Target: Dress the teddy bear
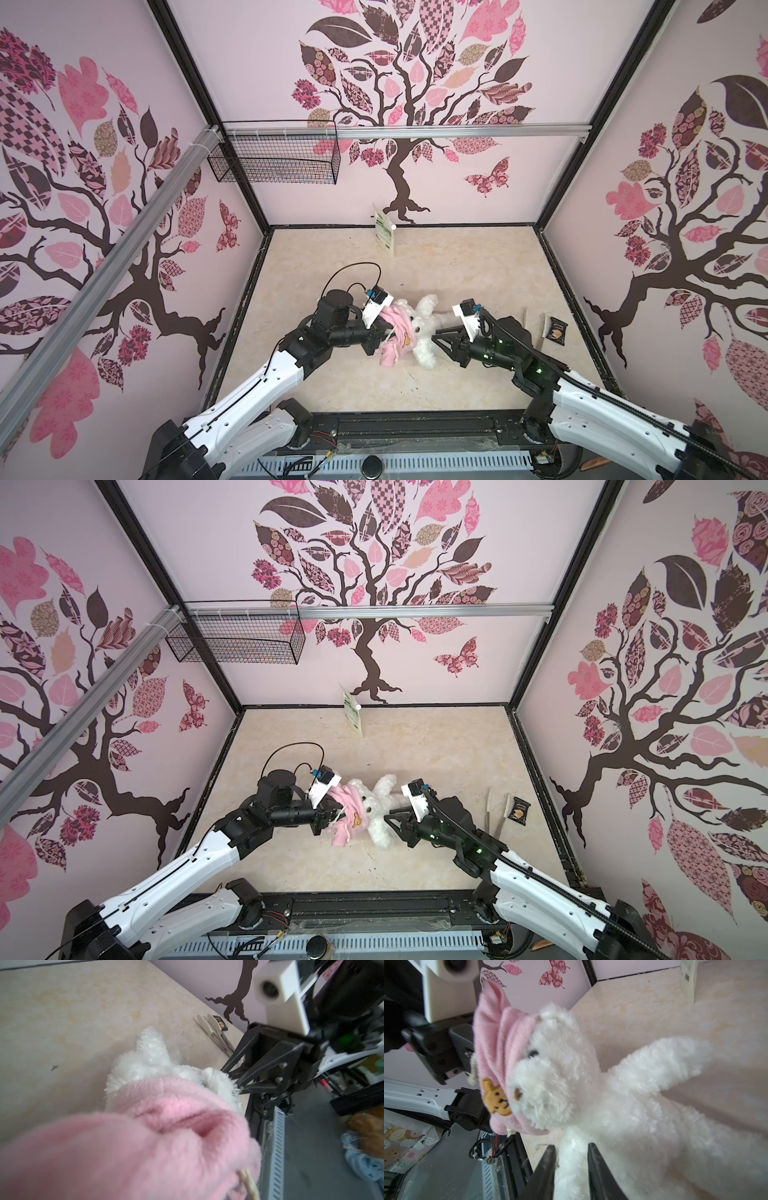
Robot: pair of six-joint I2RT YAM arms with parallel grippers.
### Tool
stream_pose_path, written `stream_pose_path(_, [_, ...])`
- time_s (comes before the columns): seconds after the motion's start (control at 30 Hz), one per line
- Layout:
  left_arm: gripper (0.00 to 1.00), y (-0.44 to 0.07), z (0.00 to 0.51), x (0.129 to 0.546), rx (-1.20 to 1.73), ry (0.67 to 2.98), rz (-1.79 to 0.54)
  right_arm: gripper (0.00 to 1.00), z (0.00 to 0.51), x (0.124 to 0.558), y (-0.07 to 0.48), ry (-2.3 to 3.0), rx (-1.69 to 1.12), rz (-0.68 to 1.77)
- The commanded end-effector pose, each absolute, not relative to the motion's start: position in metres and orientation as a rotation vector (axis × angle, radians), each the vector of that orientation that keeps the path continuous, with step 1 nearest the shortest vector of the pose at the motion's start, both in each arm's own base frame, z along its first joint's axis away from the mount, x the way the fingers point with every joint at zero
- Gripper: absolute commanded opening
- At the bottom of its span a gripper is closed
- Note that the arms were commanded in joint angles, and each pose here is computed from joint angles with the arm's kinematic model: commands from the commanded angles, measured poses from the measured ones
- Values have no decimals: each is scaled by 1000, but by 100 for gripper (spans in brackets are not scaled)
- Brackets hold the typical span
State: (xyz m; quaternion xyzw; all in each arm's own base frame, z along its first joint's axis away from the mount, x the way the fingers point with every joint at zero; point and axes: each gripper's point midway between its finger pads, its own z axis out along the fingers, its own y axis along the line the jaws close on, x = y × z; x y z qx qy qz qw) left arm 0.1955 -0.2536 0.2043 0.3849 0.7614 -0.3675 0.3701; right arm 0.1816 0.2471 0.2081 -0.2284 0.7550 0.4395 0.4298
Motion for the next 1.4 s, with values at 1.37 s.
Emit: stream_pose_path(1.37, [0, -259, 234, 183, 1445, 1393, -609, 18, 280, 198, 336, 1859, -756, 1499])
